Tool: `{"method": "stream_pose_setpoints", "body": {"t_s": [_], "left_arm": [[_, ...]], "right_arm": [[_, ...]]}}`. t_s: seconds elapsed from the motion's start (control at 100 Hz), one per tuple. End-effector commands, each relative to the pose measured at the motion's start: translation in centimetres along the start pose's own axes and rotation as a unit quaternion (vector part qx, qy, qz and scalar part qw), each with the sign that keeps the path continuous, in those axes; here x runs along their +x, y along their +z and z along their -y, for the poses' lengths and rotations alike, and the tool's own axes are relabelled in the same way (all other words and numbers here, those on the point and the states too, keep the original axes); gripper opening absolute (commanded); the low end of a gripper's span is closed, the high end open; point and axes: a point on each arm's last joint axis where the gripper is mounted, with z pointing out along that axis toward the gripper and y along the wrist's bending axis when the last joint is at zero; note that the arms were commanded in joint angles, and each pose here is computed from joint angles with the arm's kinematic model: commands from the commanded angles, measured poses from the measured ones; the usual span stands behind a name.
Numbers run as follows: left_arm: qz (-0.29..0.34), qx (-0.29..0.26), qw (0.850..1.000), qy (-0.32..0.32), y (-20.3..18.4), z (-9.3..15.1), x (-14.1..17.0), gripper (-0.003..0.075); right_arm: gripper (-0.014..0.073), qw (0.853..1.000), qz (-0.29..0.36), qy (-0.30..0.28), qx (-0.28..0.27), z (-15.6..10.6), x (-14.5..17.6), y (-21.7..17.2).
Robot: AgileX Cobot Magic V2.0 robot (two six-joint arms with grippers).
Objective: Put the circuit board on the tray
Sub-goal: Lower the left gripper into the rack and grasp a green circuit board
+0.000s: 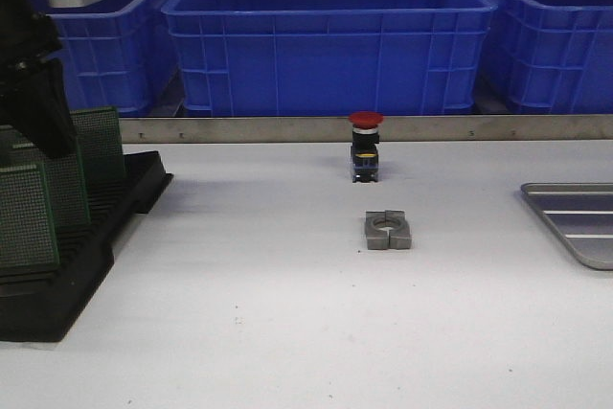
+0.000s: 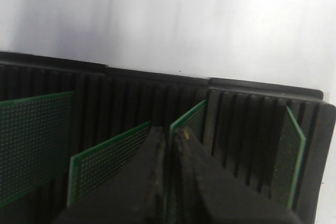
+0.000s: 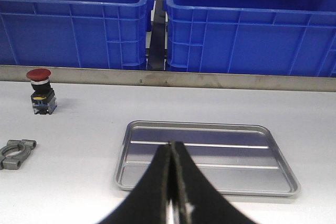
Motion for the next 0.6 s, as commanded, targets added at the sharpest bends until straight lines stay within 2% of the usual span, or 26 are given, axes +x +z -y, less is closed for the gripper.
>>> {"method": "stream_pose_setpoints", "body": {"t_s": [0.0,0.3,0.59], "left_arm": [[0.017,-0.017,1.000,0.004,-1.4,0.1,-0.9,-0.0020],[0.037,0.002,0.999,0.009,-2.6,0.3,-1.8,-0.0020],[0.097,-0.049,0.993,0.056,-6.0,0.2,-6.3,-0.0020]], "right_arm": [[-0.0061,0.999,0.046,-0.008,-0.002,0.0,-0.7,-0.2],[-0.0061,0.999,0.046,-0.008,-0.002,0.0,-0.7,-0.2],[-0.0061,0.999,0.046,-0.008,-0.002,0.0,-0.7,-0.2]]}}
